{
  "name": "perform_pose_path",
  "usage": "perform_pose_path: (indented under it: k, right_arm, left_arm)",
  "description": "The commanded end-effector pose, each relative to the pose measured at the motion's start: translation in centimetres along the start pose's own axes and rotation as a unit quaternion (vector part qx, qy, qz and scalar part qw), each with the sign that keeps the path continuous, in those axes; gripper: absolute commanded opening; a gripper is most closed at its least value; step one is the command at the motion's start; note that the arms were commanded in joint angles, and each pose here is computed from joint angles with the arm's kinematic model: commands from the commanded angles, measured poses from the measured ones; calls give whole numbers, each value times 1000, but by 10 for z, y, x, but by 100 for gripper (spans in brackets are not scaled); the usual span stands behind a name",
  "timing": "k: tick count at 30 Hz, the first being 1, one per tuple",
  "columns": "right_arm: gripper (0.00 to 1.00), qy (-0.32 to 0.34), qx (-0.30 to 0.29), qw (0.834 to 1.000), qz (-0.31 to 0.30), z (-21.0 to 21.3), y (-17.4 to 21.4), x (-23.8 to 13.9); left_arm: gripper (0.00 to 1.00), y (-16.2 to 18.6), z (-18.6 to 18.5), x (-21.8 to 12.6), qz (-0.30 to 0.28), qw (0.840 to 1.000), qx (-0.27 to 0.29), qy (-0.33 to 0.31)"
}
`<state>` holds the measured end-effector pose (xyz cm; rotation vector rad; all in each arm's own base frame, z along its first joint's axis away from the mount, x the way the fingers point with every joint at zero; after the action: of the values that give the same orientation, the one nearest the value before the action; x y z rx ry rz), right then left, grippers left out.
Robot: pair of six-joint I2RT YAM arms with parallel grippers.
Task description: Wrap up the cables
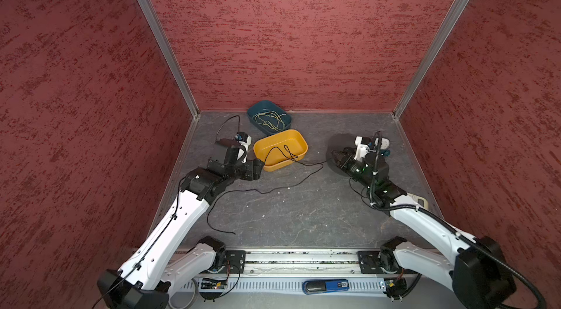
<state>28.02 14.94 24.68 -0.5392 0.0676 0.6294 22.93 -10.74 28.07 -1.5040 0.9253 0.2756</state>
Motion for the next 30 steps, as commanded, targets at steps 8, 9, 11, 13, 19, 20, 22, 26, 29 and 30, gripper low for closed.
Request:
perform_pose_path:
  k: [8, 9, 11, 13, 19, 20, 22, 26, 29, 30]
  right_arm:
    - [0, 61, -87, 994, 12, 8, -8, -7]
    - [0, 61, -88, 994, 9, 9, -9, -7]
    - [0, 54, -89, 995, 7, 13, -10, -9]
    - [0, 50, -88, 995, 2, 17, -13, -9]
    - [0, 42, -80, 996, -17, 24, -19, -12]
    - [0, 41, -74, 996, -20, 24, -20, -12]
    - [0, 37, -69, 997, -24, 26, -21, -12]
    - [0, 29, -61, 997, -28, 27, -21, -14]
    - [0, 30, -59, 997, -27, 26, -20, -14]
    - [0, 29, -57, 998, -27, 26, -20, -14]
  left_arm:
    - [70, -18, -84, 4, -48, 964, 57, 256]
    - [69, -17, -92, 12, -37, 962, 63, 263]
    - [68, -13, -105, 34, -5, 961, 70, 266]
    - [67, -4, -118, 56, 23, 957, 73, 279]
    - [63, 30, -142, 98, 61, 947, 64, 308]
    - [63, 37, -145, 104, 68, 946, 66, 309]
    - [62, 47, -148, 116, 78, 948, 65, 302]
    - [59, 58, -165, 143, 77, 944, 60, 314]
    - [54, 63, -178, 166, 89, 948, 58, 300]
    - [53, 64, -182, 171, 86, 949, 61, 296]
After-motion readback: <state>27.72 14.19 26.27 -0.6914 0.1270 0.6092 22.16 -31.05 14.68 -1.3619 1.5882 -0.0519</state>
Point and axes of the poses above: each gripper's point midway between its finger pads, its own x axis out along the fingers, its own z axis along the line the jaws close on, y = z × x, the point moved 6 cm from there along -x, back along the fingers, and after that the axes turned 6 degrees about x, right-handed, at the moved point
